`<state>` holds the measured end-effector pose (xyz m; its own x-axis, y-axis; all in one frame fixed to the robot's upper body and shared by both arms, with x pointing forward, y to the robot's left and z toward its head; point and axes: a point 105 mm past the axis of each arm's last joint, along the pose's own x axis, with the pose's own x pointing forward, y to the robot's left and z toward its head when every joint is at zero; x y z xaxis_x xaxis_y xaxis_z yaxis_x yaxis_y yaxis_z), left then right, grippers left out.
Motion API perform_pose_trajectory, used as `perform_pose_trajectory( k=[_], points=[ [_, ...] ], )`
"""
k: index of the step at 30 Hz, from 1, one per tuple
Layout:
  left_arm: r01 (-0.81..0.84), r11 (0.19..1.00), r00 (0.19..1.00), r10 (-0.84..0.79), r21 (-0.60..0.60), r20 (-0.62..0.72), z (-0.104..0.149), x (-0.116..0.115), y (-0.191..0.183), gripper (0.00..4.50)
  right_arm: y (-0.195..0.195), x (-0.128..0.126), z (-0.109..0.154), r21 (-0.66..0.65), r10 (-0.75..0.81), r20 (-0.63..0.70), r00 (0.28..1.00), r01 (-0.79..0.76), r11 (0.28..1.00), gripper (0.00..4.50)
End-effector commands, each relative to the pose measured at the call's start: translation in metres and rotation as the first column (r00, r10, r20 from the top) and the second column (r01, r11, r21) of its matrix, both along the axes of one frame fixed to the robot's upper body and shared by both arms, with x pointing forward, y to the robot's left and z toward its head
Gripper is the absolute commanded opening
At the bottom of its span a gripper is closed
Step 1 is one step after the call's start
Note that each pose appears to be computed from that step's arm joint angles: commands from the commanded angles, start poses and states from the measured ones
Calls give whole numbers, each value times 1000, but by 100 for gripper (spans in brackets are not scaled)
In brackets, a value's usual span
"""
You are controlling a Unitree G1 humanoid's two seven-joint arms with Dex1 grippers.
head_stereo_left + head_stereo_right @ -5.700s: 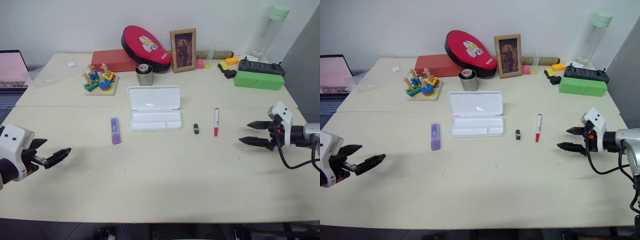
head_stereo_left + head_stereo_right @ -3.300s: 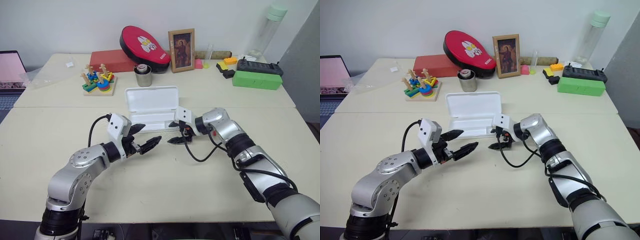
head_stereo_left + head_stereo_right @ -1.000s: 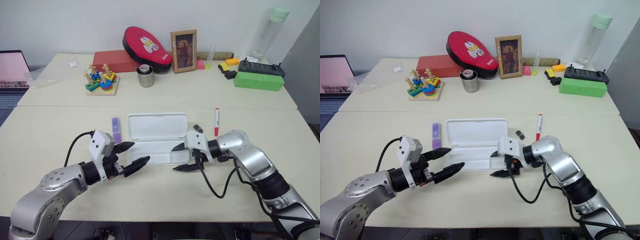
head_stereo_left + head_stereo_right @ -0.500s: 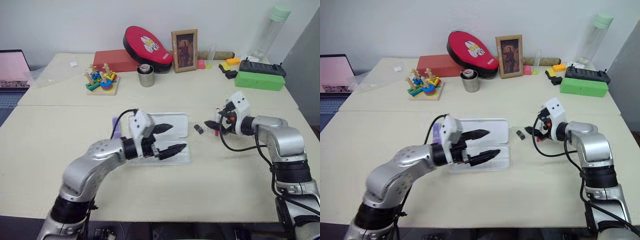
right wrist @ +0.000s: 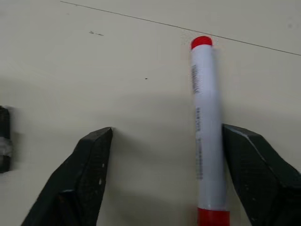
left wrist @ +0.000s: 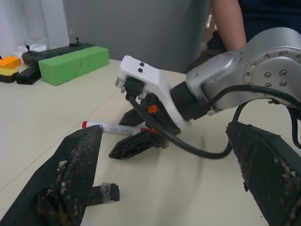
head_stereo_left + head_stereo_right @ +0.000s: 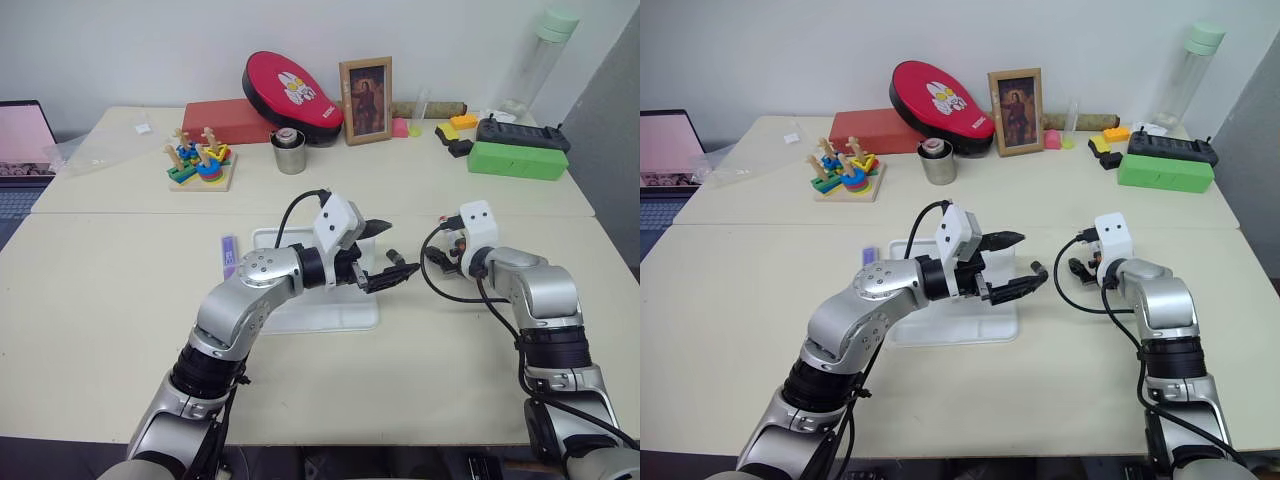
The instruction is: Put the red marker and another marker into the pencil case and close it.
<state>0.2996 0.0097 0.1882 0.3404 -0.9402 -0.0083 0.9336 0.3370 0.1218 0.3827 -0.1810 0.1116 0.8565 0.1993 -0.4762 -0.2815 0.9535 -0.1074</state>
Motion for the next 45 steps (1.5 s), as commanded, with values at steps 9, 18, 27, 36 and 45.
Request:
perform_pose_trajectory(
  k=[9,18,27,36,45],
  points=[
    [-11,1000,999,12,-16,31,7,-5,7,450,-19,0,-4,-49,-47,-5,999,47,998,72],
    [-99,995,995,99,-25,8,6,-6,28,450,-7,10,49,-55,114,186,976,-105,993,26],
    [-397,914,908,405,87,-109,-34,-41,110,450,89,-50,121,-123,737,407,541,-766,630,26],
    [-526,826,820,556,201,-135,-59,-77,163,450,165,-88,58,-272,959,170,227,-925,267,26],
    [-549,823,816,565,147,-118,-45,-84,171,450,184,-79,26,-316,971,101,216,-919,237,26]
  ],
)
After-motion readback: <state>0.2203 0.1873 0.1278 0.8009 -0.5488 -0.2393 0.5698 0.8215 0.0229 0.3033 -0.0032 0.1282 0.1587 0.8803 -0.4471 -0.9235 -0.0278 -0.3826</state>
